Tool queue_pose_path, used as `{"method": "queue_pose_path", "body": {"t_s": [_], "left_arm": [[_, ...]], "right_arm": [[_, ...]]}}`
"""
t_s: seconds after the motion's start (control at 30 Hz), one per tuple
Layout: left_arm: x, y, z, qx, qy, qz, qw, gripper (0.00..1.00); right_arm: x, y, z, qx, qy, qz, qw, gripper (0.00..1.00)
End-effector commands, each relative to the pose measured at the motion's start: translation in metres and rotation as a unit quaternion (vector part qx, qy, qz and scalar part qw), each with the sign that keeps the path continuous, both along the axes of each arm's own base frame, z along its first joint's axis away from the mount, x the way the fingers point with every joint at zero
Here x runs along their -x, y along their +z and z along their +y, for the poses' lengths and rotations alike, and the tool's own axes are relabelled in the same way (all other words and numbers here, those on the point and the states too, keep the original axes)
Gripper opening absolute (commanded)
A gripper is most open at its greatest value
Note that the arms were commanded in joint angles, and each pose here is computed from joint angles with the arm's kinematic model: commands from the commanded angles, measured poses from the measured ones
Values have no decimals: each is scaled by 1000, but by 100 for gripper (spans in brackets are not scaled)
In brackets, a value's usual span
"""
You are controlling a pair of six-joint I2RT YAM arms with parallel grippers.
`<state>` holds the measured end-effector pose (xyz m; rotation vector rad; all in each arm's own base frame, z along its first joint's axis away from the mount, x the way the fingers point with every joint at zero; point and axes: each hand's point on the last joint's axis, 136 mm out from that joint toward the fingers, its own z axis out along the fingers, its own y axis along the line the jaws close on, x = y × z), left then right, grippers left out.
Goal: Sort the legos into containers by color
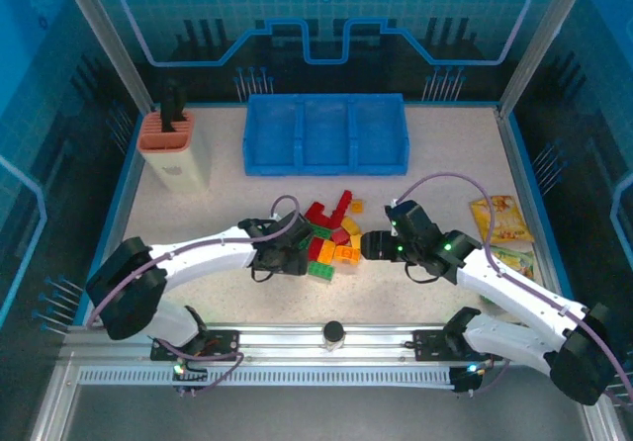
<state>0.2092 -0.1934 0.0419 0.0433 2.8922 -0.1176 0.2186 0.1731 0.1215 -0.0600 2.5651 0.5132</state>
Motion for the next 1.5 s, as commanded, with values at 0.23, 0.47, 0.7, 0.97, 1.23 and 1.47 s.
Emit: {"method": "queue_pose_path", "body": {"t_s": [0.23, 0.47, 0.7, 0.97, 1.23, 1.47], "left_arm": [[-9, -9, -14, -11, -2, 20, 1000, 71], [-7, -12, -12, -16, -1, 25, 1000, 67], [-3, -16, -12, -9, 2, 27, 1000, 61], [-7, -19, -18, -12, -7, 32, 999, 58], [-6, -25, -17, -14, -5, 34, 999, 55], [-7, -23, -16, -16, -4, 31, 999, 45]], "right_arm": [[-7, -4, -5, -21, -10, -1, 1000, 76], [-8, -7, -5, -24, -15, 0, 1000, 75], [-13, -4, -3, -26, -16, -3, 1000, 74], [-14, 0, -5, -27, -20, -9, 999, 72], [-9, -6, -13, -28, -32, -8, 999, 72], [-5, -7, -18, -35, -44, -8, 998, 70]]}}
